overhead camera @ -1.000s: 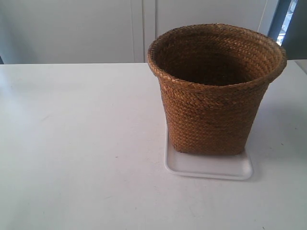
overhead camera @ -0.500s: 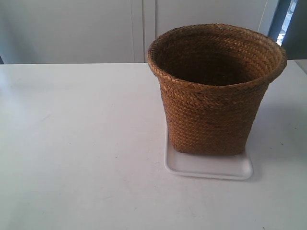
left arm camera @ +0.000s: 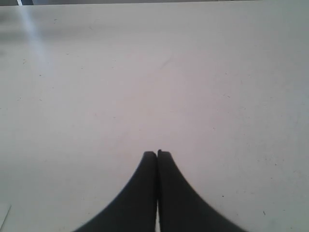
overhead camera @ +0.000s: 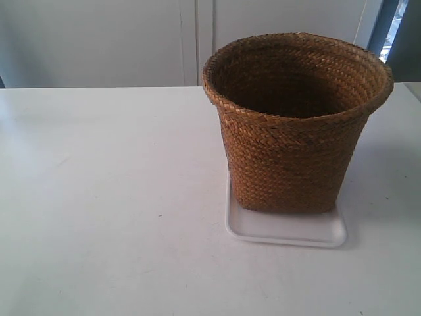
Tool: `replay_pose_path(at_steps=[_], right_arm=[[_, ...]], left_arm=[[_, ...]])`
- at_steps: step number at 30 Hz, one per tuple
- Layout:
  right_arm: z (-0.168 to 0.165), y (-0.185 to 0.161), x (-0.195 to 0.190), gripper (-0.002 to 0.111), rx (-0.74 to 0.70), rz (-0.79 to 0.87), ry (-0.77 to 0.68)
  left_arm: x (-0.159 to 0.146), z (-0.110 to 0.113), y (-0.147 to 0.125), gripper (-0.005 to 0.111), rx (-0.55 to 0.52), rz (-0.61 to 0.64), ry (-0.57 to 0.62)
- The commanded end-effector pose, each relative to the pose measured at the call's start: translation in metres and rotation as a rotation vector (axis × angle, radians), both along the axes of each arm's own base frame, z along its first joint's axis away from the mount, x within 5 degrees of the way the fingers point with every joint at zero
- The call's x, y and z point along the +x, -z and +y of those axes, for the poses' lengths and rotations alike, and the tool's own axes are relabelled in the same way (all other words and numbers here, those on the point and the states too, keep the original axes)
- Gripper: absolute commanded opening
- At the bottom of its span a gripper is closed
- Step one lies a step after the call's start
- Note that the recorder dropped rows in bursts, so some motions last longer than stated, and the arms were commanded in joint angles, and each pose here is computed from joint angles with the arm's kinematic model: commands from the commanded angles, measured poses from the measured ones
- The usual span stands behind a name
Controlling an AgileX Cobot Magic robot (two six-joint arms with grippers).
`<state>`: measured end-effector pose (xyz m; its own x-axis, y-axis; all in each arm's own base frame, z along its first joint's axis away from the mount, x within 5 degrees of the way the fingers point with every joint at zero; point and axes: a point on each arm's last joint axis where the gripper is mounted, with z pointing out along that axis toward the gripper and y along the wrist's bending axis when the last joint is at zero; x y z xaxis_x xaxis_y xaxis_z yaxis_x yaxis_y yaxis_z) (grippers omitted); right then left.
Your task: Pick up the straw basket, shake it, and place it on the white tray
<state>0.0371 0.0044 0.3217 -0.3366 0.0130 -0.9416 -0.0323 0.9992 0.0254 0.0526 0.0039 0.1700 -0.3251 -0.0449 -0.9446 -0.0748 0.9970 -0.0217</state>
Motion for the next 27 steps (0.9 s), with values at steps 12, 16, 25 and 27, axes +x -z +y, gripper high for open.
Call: replay_pose_path(at_steps=[12, 16, 25, 27], right_arm=[[-0.001, 0.042, 0.016, 0.0, 0.003, 0.018, 0.014], [-0.002, 0.074, 0.022, 0.0, 0.003, -0.033, 0.025], [-0.004, 0.113, 0.019, 0.0, 0.007, -0.181, 0.04], [-0.004, 0.128, 0.019, 0.0, 0.007, -0.175, 0.041]], left_arm=[[0.0, 0.0, 0.001, 0.0, 0.004, -0.002, -0.002], [0.0, 0.0, 0.001, 0.0, 0.004, -0.002, -0.002], [0.0, 0.0, 0.001, 0.0, 0.004, -0.002, -0.002], [0.0, 0.0, 0.001, 0.0, 0.004, -0.002, -0.002]])
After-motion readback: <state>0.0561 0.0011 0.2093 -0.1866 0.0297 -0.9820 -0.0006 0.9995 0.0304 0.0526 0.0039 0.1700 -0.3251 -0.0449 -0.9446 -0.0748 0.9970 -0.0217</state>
